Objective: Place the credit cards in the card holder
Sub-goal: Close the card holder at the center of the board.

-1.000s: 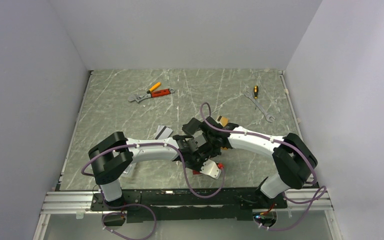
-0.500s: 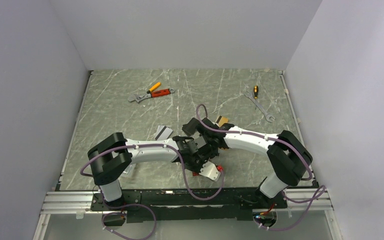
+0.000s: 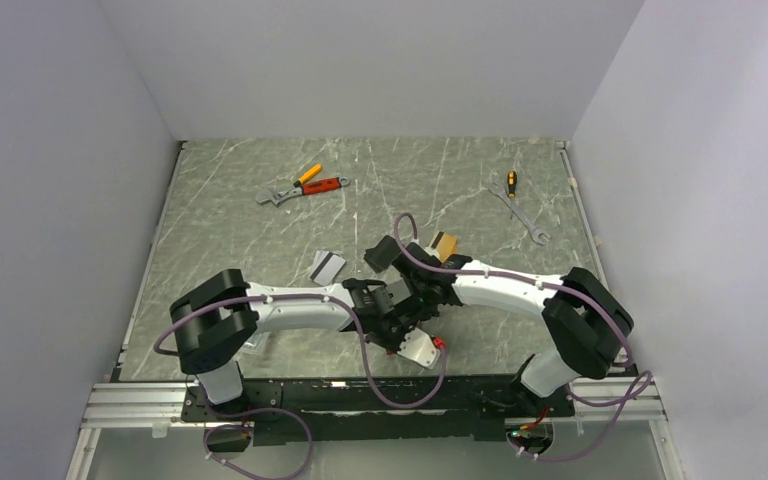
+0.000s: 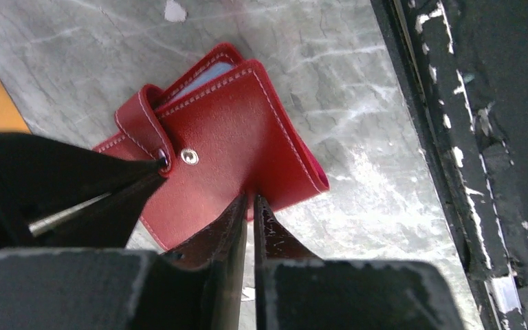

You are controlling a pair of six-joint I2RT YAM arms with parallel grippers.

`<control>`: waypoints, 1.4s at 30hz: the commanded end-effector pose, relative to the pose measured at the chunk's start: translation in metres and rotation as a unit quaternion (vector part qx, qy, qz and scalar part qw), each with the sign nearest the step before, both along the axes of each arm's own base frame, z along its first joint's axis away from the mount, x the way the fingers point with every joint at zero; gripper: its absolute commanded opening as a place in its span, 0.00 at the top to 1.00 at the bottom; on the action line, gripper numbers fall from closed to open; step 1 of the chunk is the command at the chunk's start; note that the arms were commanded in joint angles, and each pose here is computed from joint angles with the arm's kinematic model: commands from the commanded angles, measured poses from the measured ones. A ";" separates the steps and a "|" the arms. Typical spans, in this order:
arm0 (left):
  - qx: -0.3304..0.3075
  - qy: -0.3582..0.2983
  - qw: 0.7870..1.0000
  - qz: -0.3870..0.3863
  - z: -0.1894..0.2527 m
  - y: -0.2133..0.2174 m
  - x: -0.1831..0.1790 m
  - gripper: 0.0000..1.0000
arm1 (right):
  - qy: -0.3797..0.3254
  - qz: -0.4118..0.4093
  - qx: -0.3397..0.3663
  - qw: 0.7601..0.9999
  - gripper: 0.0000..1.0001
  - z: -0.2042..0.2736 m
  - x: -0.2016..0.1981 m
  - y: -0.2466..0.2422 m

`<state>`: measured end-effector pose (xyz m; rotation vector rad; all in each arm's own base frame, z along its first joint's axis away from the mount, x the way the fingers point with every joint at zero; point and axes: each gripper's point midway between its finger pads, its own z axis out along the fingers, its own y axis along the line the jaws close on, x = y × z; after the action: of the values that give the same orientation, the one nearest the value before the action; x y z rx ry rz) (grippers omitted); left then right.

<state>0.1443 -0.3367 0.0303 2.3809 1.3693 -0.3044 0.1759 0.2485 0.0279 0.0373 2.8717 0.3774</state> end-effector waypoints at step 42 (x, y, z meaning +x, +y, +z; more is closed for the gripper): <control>-0.158 -0.162 0.974 -0.001 0.097 0.049 -0.012 0.01 | -0.034 0.022 0.075 0.996 1.00 0.022 -0.007 -0.007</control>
<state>0.1620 -0.2568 0.1176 2.0179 1.3979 0.0510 0.1688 0.2361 0.0356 0.0182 2.7939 0.5017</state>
